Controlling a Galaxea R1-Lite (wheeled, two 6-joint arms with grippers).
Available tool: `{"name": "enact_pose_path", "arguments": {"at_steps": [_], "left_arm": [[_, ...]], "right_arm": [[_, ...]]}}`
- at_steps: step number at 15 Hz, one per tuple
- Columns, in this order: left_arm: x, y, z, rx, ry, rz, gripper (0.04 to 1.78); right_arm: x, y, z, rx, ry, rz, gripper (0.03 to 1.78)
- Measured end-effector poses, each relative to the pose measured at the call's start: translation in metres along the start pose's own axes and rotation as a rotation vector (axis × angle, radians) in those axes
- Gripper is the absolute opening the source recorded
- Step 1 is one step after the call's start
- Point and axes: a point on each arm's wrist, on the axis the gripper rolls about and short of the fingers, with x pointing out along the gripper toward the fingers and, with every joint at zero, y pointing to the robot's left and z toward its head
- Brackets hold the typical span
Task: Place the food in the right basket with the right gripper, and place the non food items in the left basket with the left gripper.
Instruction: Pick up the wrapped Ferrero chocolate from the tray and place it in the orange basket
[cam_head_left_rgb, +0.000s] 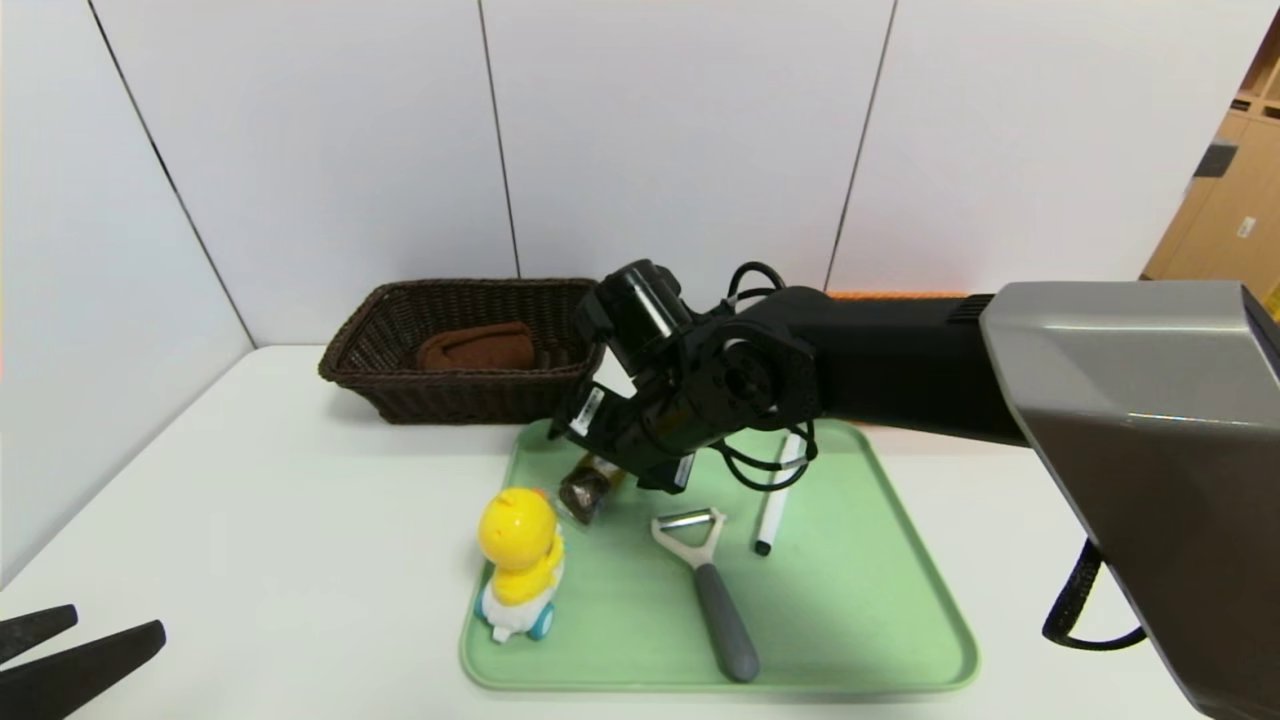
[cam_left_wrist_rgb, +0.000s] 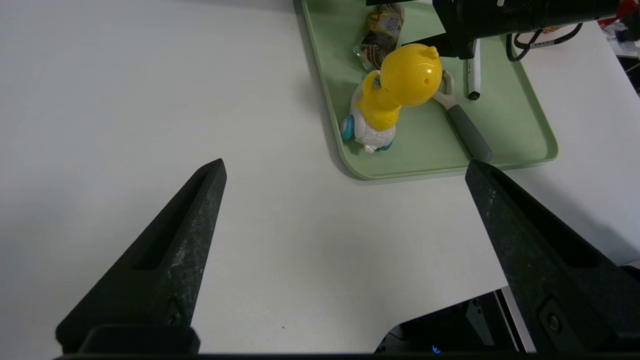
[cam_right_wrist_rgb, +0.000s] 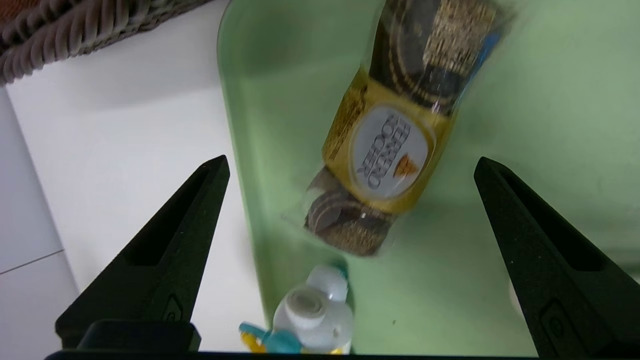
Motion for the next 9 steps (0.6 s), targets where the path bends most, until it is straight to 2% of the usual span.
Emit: {"name": "enact_pose_path", "arguments": {"at_steps": [9], "left_arm": [[0.001, 0.001, -0.003, -0.001, 0.008, 0.002, 1.69]], "right_arm": [[0.013, -0.003, 0.0, -0.03, -0.024, -0.019, 1.69]]}}
